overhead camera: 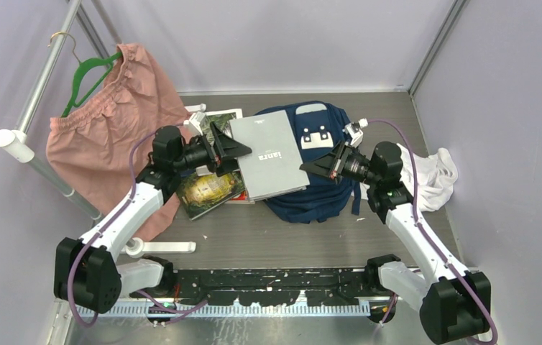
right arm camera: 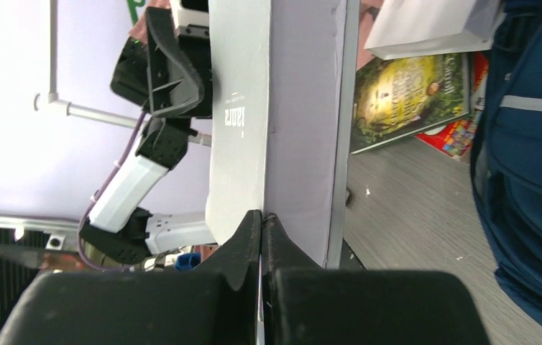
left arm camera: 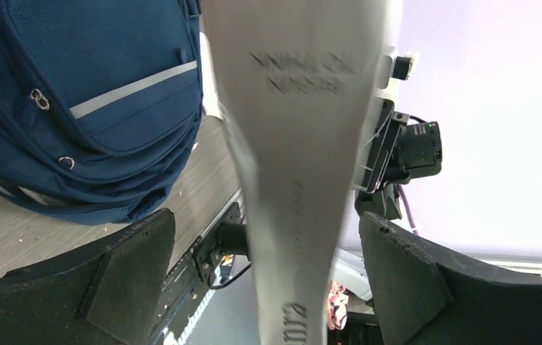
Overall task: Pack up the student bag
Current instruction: Pick up the book from the center of the board.
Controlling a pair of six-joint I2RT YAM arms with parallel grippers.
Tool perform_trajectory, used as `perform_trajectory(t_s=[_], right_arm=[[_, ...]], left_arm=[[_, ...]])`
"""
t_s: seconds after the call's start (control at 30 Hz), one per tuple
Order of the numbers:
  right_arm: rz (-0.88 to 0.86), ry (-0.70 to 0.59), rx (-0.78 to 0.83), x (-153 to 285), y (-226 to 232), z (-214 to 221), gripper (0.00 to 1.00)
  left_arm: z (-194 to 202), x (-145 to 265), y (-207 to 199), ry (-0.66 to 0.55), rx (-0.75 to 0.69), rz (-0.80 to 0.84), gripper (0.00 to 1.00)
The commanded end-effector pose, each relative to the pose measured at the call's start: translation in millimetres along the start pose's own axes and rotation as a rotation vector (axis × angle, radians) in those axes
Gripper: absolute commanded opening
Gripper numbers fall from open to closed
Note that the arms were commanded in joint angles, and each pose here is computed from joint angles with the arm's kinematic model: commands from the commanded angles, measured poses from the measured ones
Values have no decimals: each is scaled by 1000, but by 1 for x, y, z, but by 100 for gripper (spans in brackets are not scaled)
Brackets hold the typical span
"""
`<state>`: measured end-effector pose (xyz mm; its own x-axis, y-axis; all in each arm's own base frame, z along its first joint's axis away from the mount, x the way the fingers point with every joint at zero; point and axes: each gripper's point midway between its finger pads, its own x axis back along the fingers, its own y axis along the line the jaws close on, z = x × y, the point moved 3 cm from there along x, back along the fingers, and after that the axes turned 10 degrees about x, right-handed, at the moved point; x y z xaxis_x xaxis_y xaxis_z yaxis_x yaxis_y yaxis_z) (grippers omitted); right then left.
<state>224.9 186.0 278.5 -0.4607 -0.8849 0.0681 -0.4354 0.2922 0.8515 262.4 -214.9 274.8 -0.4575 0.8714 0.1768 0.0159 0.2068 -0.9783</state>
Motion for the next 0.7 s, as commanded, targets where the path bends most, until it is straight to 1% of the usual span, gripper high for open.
perform_trajectory(t_s=[0.0,0.1,0.27,0.33,0.37,0.4,0.43,0.47,0.53,0.57,0.6,0.63,0.67], right_arm=[[-149,20,52,0,28,-2,1],[-149,35,35,-2,24,3,1],[-116,32,2,-4,13,6,1],[-95,30,-16,-5,8,6,1],[-82,28,-24,-6,6,6,6],[-70,24,-32,-6,4,6,19],[-58,16,-38,-6,3,6,46],[-41,5,-44,-5,2,5,62],[28,-30,-39,-1,-1,4,83],[100,-68,-46,2,-7,1,92],[200,-110,-80,7,-16,1,98],[257,-169,-118,14,-22,-1,100],[244,-232,-142,18,-19,-3,100]], left_arm=[[-2,-1,-23,13,-26,119,98],[-4,-1,-29,1,-29,137,91],[-9,1,-39,-30,-43,152,71],[-10,1,-39,-42,-51,136,60],[-11,1,-38,-47,-49,126,55],[-11,2,-37,-53,-50,121,49],[-12,2,-37,-60,-49,117,44],[-13,2,-36,-67,-50,111,42],[-14,4,-37,-85,-58,97,41],[-15,6,-38,-104,-62,84,40],[-16,8,-39,-127,-73,73,38],[-18,11,-40,-156,-81,58,37],[-21,14,-41,-188,-89,44,35]])
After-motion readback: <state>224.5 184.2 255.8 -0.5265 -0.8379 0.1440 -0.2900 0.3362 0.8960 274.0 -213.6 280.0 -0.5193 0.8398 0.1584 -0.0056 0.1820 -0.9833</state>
